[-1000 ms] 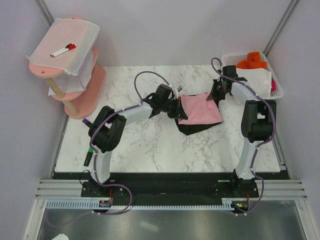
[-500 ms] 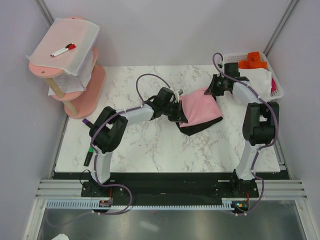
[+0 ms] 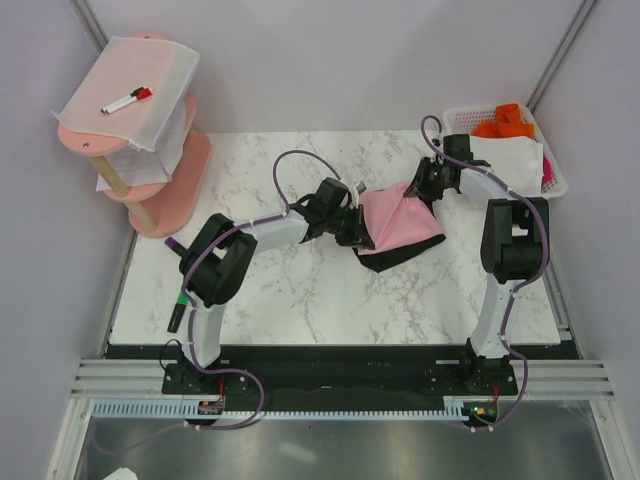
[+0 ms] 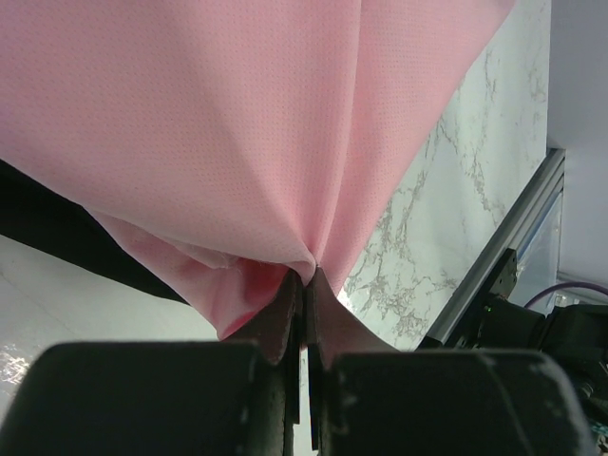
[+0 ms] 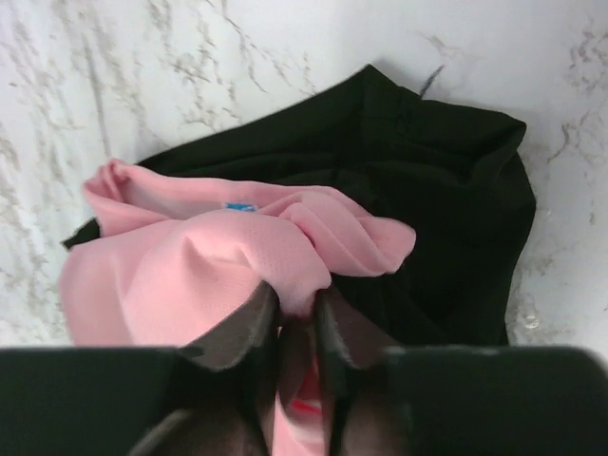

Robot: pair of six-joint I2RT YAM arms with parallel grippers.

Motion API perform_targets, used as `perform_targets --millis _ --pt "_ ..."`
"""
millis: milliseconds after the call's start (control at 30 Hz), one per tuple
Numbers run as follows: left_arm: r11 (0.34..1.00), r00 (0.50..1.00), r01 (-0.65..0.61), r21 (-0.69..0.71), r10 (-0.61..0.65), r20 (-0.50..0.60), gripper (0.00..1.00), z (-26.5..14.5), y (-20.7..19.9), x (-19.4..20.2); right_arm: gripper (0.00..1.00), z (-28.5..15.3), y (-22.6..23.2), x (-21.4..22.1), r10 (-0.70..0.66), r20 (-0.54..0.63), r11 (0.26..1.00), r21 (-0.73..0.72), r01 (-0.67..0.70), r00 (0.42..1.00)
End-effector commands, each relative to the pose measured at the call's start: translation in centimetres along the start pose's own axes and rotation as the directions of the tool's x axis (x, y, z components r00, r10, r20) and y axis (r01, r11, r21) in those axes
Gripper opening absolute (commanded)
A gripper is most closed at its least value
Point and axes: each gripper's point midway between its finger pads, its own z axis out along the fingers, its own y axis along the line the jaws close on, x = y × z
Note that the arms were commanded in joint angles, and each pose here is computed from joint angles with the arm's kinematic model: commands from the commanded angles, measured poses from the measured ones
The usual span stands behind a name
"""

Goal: Fold and stack the t-shirts
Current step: Put the neatly folded tshirt into the corner of the board with the right arm

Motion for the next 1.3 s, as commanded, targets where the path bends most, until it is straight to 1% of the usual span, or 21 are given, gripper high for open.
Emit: perform_targets --millis 0,67,100,133,167,200,267,300,400,533,600,633,667,700,733,767,833,900,967,1067,1267 --pt "1.0 1.0 -0.015 0.007 0.016 -0.016 0.02 -0.4 -0.9 0.6 0.53 -0.5 -0.7 -1.3 -0.015 0.05 0.998 0.057 0.012 0.999" --pt "1.0 0.999 -0.026 0.0 0.026 -0.025 0.05 -0.5 -0.8 0.9 0.71 -1.5 -0.8 -1.8 -0.035 0.078 0.996 0.084 0.028 0.996" --pt "1.0 0.999 -0.027 -0.014 0.027 -0.02 0.22 -0.7 -0.5 0.9 0.91 -3.0 -0.5 -2.9 -0.055 0.125 0.993 0.109 0.041 0.991" --pt "0.999 0.999 -0.04 -0.022 0.04 -0.002 0.33 -1.3 -0.8 0.7 0.98 -3.8 -0.5 -3.1 -0.064 0.138 0.992 0.119 0.048 0.988" --pt "0.998 0.999 -0.051 -0.038 0.052 0.013 0.46 -1.7 -0.7 0.5 0.98 -4.6 -0.1 -3.5 -0.084 0.16 0.99 0.125 0.064 0.984" --pt "0.995 0.997 -0.06 -0.075 0.063 0.038 0.71 -2.2 -0.2 0.2 0.98 -6.3 0.6 -4.4 -0.101 0.203 0.989 0.127 0.076 0.974" --pt "0.99 0.991 -0.098 -0.097 0.107 0.082 0.95 -3.9 -0.8 -0.6 0.98 -7.5 1.0 -4.7 -0.112 0.24 0.988 0.129 0.083 0.964" --pt "0.985 0.986 -0.108 -0.132 0.123 0.109 1.0 -4.5 -0.6 -1.3 0.98 -9.0 1.9 -5.2 -0.118 0.278 0.989 0.116 0.088 0.953" --pt "0.968 0.97 -0.149 -0.2 0.183 0.163 1.0 -6.4 -0.9 -3.1 0.98 -10.7 3.5 -5.1 -0.128 0.315 0.991 0.066 0.113 0.94" --pt "0.954 0.957 -0.187 -0.235 0.231 0.176 1.0 -6.8 -1.2 -4.7 0.97 -10.7 5.5 -3.3 -0.11 0.311 0.989 -0.059 0.135 0.944" --pt "0.956 0.955 -0.197 -0.219 0.237 0.178 0.96 -6.2 -1.6 -5.7 0.8 -10.4 7.0 -2.7 -0.109 0.31 0.976 -0.146 0.161 0.944" --pt "0.958 0.954 -0.202 -0.202 0.239 0.18 0.85 -5.9 -2.0 -6.0 0.61 -9.6 7.0 -1.4 -0.085 0.28 0.974 -0.179 0.14 0.956" --pt "0.961 0.95 -0.206 -0.182 0.241 0.198 0.67 -5.7 -2.8 -7.1 0.03 -9.3 7.6 -1.2 -0.078 0.278 0.963 -0.226 0.144 0.957" --pt "0.967 0.957 -0.203 -0.155 0.229 0.176 0.17 -4.7 -2.7 -7.0 0.0 -8.6 7.3 -0.6 -0.058 0.256 0.964 -0.239 0.121 0.965" --pt "0.97 0.959 -0.199 -0.139 0.222 0.175 0.02 -4.1 -2.9 -7.3 0.0 -7.9 7.5 0.1 -0.014 0.246 0.955 -0.282 0.085 0.969" --pt "0.975 0.957 -0.201 -0.096 0.217 0.192 0.02 -4.0 -4.2 -8.3 0.0 -7.3 7.7 0.6 0.002 0.237 0.944 -0.322 0.077 0.971" --pt "0.978 0.959 -0.197 -0.06 0.206 0.193 0.02 -2.4 -4.0 -8.9 0.0 -6.7 8.4 1.8 0.067 0.216 0.908 -0.418 0.03 0.974" --pt "0.984 0.964 -0.179 -0.01 0.177 0.201 0.02 -1.2 -4.1 -9.8 0.0 -6.0 8.3 3.6 0.098 0.17 0.888 -0.461 -0.009 0.981" --pt "0.987 0.969 -0.155 0.038 0.145 0.199 0.02 -0.5 -4.0 -10.3 0.0 -6.0 9.0 3.4 0.122 0.18 0.859 -0.511 -0.013 0.976" --pt "0.992 0.978 -0.105 0.065 0.091 0.188 0.02 1.0 -2.3 -10.5 0.0 -5.3 8.7 4.3 0.135 0.155 0.851 -0.524 -0.035 0.979" --pt "1.0 0.985 -0.016 0.024 0.012 0.175 0.02 2.9 2.8 -10.4 0.0 -3.0 5.5 7.4 0.143 0.105 0.9 -0.428 -0.084 0.984"
